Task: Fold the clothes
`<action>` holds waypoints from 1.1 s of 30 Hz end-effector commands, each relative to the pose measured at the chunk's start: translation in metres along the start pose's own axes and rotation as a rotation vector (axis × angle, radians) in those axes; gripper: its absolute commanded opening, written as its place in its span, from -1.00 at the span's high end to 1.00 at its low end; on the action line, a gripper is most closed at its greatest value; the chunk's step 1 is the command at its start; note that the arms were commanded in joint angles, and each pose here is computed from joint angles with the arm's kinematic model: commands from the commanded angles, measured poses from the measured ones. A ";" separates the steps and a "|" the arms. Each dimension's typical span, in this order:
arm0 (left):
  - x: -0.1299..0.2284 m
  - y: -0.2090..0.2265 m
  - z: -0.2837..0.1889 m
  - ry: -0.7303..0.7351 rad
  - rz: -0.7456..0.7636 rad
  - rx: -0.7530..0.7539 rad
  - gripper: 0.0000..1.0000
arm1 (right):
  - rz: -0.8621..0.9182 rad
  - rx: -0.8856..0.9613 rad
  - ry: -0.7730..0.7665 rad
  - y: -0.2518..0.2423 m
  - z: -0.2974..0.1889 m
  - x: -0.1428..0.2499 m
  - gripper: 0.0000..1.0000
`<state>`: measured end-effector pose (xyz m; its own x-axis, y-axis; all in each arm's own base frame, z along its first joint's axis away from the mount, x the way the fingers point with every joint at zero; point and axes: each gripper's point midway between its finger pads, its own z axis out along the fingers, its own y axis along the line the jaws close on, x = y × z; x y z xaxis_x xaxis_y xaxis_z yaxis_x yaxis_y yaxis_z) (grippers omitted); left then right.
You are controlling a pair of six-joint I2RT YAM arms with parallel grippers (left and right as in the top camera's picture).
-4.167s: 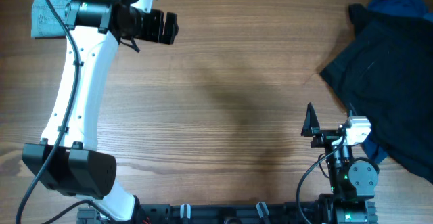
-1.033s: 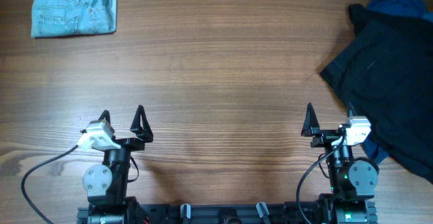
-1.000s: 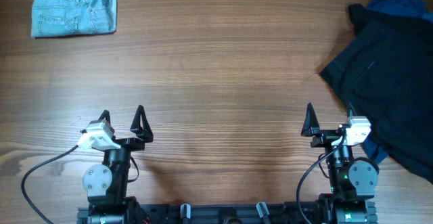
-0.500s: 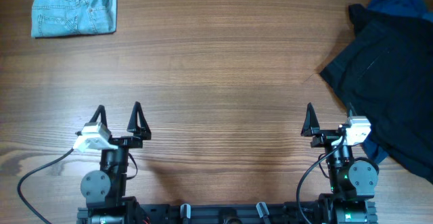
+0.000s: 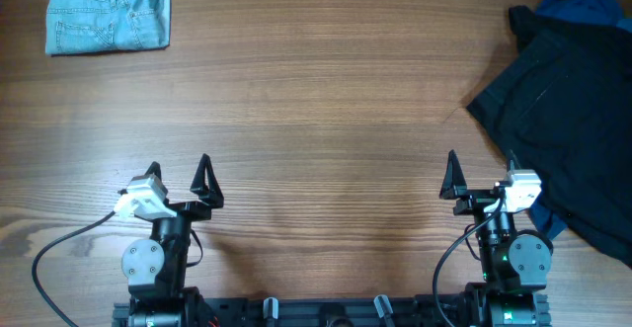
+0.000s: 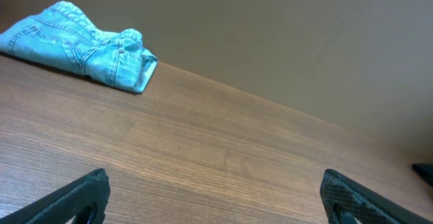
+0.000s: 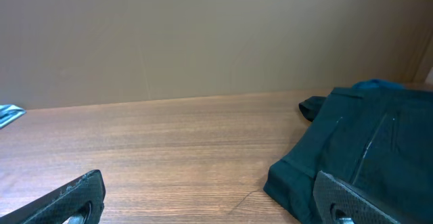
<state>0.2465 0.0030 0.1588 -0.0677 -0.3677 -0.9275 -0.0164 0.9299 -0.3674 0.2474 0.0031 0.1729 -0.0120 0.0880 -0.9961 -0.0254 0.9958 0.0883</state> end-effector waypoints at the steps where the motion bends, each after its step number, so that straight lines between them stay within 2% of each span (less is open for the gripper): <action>1: 0.000 -0.001 -0.001 -0.001 0.071 0.008 -1.00 | -0.008 -0.011 -0.012 0.001 -0.001 -0.003 -1.00; 4: 0.001 -0.012 -0.001 0.001 0.200 0.071 -1.00 | -0.008 -0.011 -0.012 0.001 -0.001 -0.003 -0.99; 6: 0.003 -0.015 -0.001 0.011 0.228 0.093 -0.99 | -0.008 -0.011 -0.012 0.001 -0.001 -0.003 -1.00; 33: 0.004 -0.015 -0.001 0.012 0.227 0.092 -1.00 | -0.008 -0.011 -0.012 0.001 -0.001 -0.003 -1.00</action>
<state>0.2460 -0.0099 0.1607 -0.0751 -0.1754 -0.9816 0.0728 0.9808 -0.1808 0.2474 0.0031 0.1729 -0.0120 0.0880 -0.9961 -0.0254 0.9958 0.0883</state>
